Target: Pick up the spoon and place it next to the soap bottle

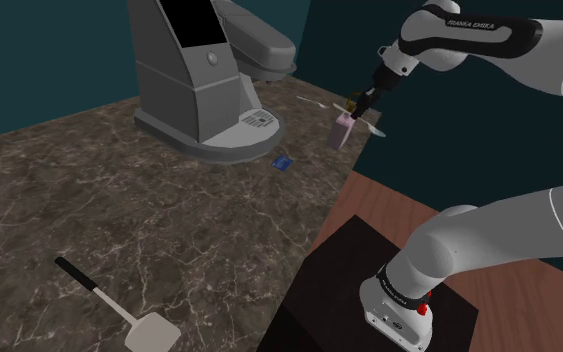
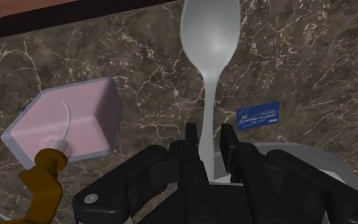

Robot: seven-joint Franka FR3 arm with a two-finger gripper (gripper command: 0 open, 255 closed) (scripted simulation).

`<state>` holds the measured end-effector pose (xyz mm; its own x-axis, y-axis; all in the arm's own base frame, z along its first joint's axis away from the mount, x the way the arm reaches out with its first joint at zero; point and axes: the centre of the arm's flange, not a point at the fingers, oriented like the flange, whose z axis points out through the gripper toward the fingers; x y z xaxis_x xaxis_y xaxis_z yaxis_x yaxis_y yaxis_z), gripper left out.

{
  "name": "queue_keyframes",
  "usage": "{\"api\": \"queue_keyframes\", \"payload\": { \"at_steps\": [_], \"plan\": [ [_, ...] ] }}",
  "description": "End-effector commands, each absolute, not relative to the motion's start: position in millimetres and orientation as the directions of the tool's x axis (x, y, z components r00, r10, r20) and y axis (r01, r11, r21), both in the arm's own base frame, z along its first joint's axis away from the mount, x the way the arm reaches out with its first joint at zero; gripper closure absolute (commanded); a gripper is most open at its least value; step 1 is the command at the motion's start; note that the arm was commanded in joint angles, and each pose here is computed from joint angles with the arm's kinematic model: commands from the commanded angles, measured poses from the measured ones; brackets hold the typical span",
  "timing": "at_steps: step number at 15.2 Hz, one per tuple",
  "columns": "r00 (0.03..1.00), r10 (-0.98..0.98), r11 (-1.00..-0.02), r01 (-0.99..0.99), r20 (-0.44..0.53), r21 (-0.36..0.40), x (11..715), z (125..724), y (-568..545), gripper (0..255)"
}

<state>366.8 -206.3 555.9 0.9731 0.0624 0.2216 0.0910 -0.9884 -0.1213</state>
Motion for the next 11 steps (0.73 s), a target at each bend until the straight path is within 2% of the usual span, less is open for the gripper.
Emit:
{"api": "queue_keyframes", "payload": {
  "at_steps": [1, 11],
  "plan": [
    [0.973, 0.062, -0.988, 0.091, 0.222, -0.121, 366.3, 545.3, -205.9, 255],
    [0.973, 0.062, -0.988, 0.091, 0.222, -0.121, 366.3, 492.5, -205.9, 255]
  ]
}}
